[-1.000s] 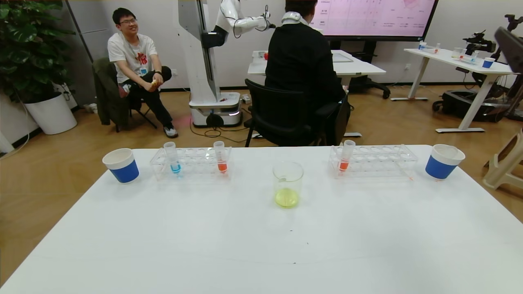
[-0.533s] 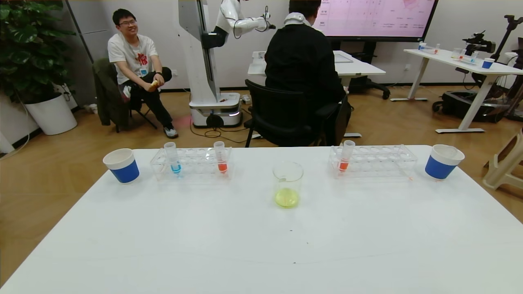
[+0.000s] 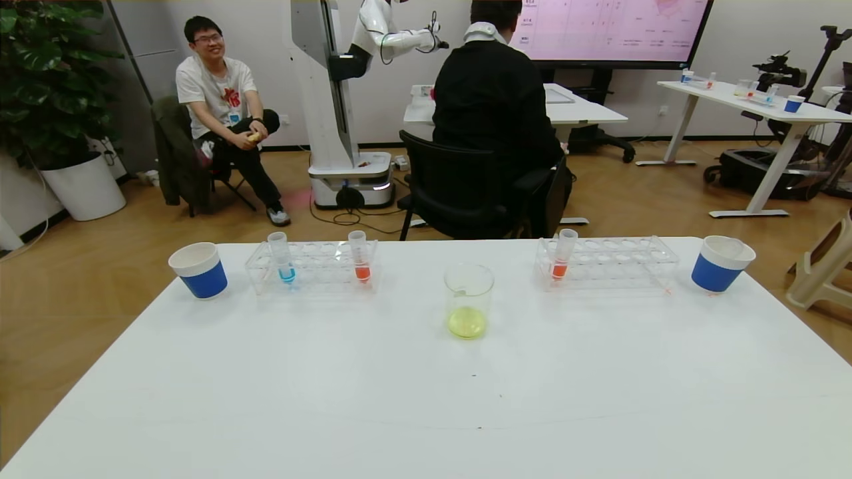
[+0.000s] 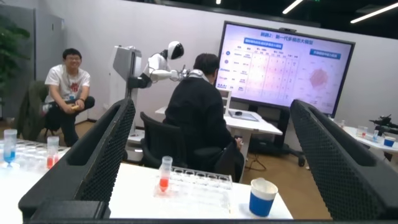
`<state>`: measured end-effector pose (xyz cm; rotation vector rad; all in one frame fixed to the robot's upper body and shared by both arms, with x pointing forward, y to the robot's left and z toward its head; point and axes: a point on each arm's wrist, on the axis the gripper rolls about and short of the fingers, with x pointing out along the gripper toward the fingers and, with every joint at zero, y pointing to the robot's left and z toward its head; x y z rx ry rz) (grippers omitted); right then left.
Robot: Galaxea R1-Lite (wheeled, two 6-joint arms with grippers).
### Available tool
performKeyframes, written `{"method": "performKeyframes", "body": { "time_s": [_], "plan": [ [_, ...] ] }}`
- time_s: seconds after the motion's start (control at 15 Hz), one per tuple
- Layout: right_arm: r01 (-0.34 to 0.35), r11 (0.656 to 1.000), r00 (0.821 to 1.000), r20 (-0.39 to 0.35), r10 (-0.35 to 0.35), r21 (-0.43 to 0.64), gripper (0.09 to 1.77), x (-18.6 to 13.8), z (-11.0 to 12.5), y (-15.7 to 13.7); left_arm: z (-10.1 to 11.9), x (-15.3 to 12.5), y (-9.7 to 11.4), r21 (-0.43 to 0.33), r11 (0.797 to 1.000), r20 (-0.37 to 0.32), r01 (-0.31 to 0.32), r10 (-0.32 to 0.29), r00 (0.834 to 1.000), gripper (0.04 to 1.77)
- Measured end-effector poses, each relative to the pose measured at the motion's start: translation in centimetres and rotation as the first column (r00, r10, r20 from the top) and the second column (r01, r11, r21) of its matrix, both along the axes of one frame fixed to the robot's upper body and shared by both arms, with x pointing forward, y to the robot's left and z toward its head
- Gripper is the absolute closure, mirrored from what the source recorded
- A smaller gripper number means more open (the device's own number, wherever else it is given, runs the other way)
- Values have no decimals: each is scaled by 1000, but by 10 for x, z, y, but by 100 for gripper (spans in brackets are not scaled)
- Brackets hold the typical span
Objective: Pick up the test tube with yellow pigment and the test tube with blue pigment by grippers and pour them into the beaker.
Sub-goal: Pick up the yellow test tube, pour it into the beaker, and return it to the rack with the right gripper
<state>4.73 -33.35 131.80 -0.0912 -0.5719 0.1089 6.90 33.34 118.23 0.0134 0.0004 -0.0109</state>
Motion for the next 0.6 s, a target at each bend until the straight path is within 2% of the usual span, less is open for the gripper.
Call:
{"method": "performKeyframes", "body": {
  "time_s": [0.27, 0.33, 0.4, 0.47, 0.53, 0.6],
  "plan": [
    [30, 998, 1000, -6, -30, -55, 12, -2, -53, 0, 0, 0, 0, 0, 1000, 0, 0, 0, 1000, 6],
    [33, 998, 999, -31, -35, -62, 12, 3, -68, 0, 0, 0, 0, 0, 1000, 0, 0, 0, 1000, 6],
    [29, 998, 995, -94, -35, -63, 12, 9, -81, 0, 0, 0, 0, 0, 1000, 0, 0, 0, 1000, 6],
    [30, 998, 983, -177, -41, -62, 12, 13, -93, 0, 0, 0, 0, 0, 1000, 0, 0, 0, 1000, 6],
    [34, 998, 961, -272, -50, -62, 12, 17, -105, -1, 0, 0, 0, 0, 1000, 0, 0, 0, 1000, 6],
    [49, 997, 928, -366, -69, -64, 12, 20, -116, -1, 0, 0, 0, 0, 1000, 0, 0, 0, 1000, 6]
  ]
}}
